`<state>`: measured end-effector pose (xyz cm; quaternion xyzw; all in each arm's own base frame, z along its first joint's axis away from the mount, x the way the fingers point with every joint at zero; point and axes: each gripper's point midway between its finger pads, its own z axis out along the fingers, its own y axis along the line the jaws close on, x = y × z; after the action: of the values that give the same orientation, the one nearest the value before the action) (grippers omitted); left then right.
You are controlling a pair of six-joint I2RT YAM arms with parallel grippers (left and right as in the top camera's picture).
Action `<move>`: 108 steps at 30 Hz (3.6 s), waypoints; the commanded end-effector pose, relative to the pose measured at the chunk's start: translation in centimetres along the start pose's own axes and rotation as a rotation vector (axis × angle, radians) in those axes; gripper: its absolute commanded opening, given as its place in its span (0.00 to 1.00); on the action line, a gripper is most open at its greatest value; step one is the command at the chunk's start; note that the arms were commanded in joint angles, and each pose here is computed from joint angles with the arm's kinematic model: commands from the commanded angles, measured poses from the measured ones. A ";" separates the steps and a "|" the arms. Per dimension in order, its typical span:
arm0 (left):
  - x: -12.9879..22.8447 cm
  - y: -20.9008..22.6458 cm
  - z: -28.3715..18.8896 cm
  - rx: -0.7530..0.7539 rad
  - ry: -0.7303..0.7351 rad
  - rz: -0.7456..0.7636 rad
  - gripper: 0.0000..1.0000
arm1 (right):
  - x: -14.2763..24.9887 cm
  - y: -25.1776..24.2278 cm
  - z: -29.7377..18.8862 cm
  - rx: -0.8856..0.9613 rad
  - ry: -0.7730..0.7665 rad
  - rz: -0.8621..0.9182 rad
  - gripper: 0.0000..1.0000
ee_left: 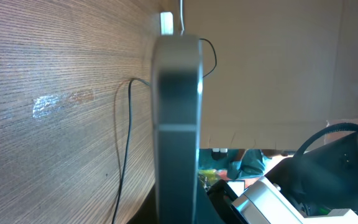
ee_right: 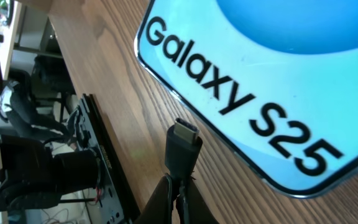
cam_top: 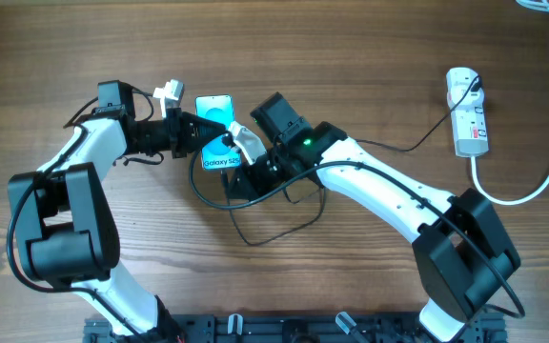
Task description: Plug charger to phone and switch on socket
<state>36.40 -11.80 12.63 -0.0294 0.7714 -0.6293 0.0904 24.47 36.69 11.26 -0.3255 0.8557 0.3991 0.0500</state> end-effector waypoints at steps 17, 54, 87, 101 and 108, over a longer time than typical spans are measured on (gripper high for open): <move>0.4 -0.6 0.8 0.028 0.025 -0.007 0.04 | -0.1 0.0 -0.1 0.011 -0.005 0.035 0.04; -1.9 1.0 -2.3 -0.035 -0.082 -0.028 0.04 | -0.1 -1.5 -0.1 0.095 -0.016 0.090 0.90; -3.5 2.7 -9.0 -0.001 -0.263 -0.473 0.04 | 2.9 -12.1 3.7 0.832 -0.014 0.115 0.98; -3.6 2.8 -9.0 -0.012 -0.266 -0.472 0.05 | 0.3 -8.5 6.8 0.588 -0.080 0.063 1.00; -3.6 2.8 -9.0 -0.012 -0.267 -0.471 0.07 | 0.7 -11.3 6.3 0.732 -0.071 0.015 1.00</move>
<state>38.46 -1.98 11.54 -0.2934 0.7363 -0.6082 0.0429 29.33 36.51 1.58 -0.2472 0.9424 0.1213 0.1899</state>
